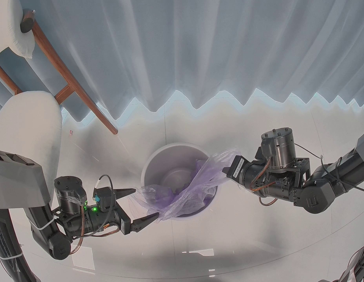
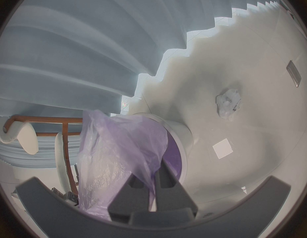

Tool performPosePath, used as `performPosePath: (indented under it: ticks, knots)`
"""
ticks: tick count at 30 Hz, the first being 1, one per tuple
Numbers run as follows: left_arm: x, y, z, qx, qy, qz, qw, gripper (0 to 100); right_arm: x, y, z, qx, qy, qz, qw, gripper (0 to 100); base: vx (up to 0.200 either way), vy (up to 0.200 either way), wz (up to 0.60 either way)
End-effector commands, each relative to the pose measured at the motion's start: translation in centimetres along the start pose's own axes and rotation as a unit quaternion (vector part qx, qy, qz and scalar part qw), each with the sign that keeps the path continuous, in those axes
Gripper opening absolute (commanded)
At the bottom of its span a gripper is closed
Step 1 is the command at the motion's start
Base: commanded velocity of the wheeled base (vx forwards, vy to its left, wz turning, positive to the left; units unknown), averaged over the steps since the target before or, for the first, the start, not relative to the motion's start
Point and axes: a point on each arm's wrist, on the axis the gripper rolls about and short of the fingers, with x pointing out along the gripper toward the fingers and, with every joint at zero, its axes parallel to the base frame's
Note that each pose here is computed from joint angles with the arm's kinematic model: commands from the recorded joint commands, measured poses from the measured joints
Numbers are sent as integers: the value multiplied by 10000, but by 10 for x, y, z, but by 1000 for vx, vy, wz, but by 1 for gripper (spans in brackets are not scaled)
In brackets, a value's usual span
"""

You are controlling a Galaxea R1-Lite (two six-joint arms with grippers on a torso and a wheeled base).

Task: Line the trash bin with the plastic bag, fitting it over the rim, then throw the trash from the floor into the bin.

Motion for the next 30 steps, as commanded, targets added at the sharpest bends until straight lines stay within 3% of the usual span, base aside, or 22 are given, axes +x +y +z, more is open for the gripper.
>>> performPosePath:
  ticks: [1,8,15,16,22,30]
  knots:
    - [18,6,-3,33,-17,12,10000,100,-2,0,-1,-4,13,-2,10000,0,0,0,0]
    - [31,-8,-7,19,72,-188,9998,100,-2,-1,0,11,-26,-37,10000,0,0,0,0]
    - [23,7,-10,-53,94,42,9999,100,-1,-3,-2,19,9,-67,10000,0,0,0,0]
    - [23,7,-10,-51,92,19,9999,0,0,-3,-2,19,14,-73,10000,0,0,0,0]
    - [26,2,-11,-95,77,-74,9999,0,-2,-1,-2,25,-6,-39,10000,0,0,0,0]
    - [18,10,-12,-504,-6,-173,9986,0,-11,1,2,135,-82,28,9999,0,0,0,0]
